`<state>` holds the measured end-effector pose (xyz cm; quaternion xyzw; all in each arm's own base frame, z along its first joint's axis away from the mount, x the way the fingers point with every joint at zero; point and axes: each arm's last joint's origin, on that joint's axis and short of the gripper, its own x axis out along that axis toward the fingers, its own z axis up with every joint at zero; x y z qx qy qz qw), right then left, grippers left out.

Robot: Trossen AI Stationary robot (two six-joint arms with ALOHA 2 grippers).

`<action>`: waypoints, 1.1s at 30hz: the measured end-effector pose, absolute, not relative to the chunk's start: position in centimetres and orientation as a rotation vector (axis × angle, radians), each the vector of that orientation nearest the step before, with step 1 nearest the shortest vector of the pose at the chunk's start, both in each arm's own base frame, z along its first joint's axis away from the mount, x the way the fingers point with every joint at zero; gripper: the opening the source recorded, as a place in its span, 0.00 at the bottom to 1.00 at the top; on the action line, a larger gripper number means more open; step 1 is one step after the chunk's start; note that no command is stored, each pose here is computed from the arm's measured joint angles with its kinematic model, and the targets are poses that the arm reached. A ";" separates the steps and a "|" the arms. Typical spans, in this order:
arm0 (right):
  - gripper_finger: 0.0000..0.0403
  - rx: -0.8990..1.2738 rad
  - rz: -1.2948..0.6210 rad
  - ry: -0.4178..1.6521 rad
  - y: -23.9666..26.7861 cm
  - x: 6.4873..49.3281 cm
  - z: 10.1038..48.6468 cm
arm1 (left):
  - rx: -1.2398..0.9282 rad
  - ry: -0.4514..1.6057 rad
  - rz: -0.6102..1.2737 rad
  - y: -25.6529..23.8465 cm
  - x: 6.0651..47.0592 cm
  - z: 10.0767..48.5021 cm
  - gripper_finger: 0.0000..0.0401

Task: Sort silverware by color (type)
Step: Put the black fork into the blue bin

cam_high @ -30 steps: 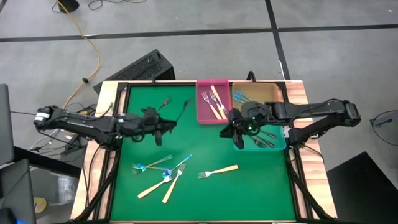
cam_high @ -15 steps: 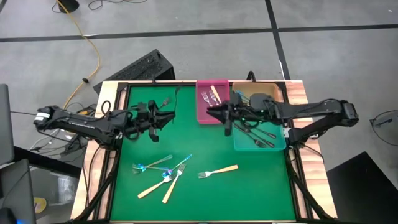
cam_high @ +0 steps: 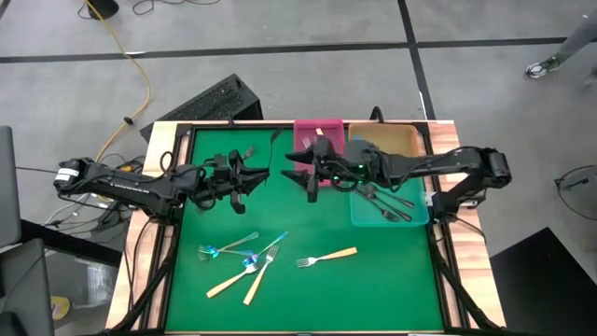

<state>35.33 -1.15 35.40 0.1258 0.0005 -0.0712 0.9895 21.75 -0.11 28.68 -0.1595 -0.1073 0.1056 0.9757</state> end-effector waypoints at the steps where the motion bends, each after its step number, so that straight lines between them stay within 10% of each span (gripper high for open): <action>1: 0.67 0.253 -0.129 -0.001 -1.2 35.8 35.5 | -0.316 -0.214 0.214 -0.1 21.8 28.7 0.04; 20: 0.63 0.239 0.026 -0.010 -2.9 39.5 36.3 | -0.288 -0.202 0.162 -0.2 21.8 28.6 0.04; 33: 0.09 0.227 0.081 0.004 -2.7 39.5 36.3 | -0.283 -0.202 0.147 -0.3 21.8 28.7 0.04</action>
